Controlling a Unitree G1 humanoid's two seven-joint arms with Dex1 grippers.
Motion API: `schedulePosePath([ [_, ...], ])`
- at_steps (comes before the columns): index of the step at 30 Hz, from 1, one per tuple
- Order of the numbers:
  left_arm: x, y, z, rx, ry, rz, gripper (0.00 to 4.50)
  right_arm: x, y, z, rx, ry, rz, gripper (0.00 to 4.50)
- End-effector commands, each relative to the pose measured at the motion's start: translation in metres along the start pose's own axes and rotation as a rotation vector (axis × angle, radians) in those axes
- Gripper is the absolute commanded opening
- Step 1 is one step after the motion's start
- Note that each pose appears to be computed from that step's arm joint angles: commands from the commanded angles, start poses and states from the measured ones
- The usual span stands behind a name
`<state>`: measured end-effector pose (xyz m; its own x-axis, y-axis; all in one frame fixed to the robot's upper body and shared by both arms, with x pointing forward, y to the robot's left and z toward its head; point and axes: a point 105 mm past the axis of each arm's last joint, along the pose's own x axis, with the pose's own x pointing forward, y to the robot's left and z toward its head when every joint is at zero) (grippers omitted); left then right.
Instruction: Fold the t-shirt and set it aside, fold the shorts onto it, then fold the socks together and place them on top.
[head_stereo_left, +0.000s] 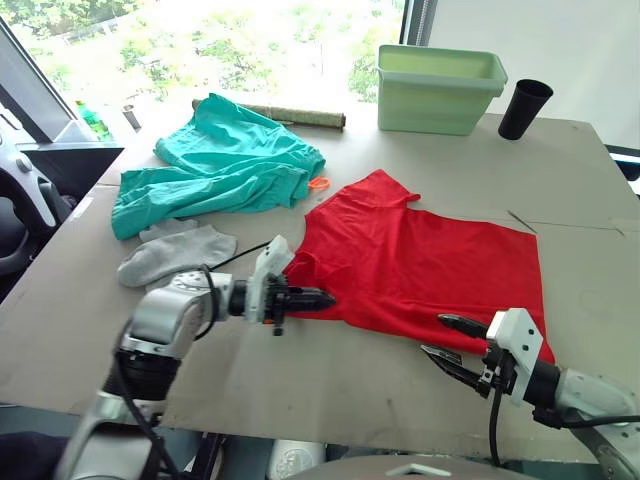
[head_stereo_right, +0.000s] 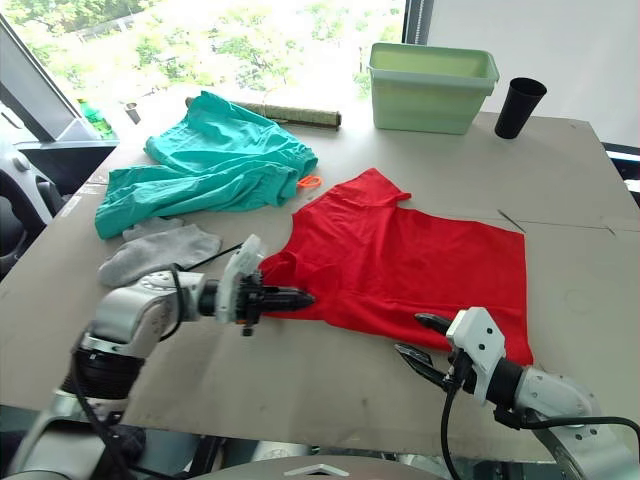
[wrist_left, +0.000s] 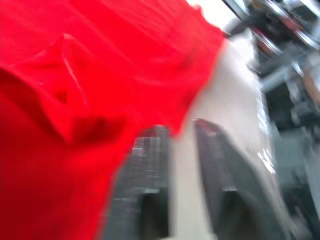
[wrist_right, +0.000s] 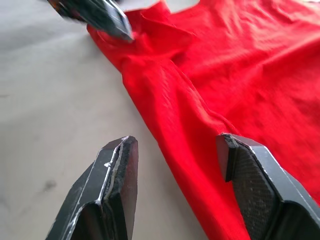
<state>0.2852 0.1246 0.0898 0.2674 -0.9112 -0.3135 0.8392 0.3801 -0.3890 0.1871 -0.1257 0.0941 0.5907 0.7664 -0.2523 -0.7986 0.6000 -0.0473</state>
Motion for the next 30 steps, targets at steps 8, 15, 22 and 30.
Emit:
schedulePosePath([
  [8, -0.009, 0.032, 0.059, -0.211, -0.302, 0.189, 0.06, -0.004, -0.001, 0.007, -0.032, -0.024, -0.005, 2.65],
  [15, -0.023, -0.014, 0.025, -0.137, -0.126, 0.008, 0.06, -0.005, -0.013, -0.001, 0.03, -0.029, -0.123, 2.65],
  [22, -0.012, 0.039, -0.014, -0.18, -0.135, 0.389, 0.0, -0.013, -0.055, -0.043, 0.143, 0.078, -0.441, 0.9],
  [30, -0.04, 0.043, -0.04, -0.357, -0.221, 0.573, 0.0, -0.052, -0.072, -0.063, 0.217, 0.2, -0.684, 0.06],
])
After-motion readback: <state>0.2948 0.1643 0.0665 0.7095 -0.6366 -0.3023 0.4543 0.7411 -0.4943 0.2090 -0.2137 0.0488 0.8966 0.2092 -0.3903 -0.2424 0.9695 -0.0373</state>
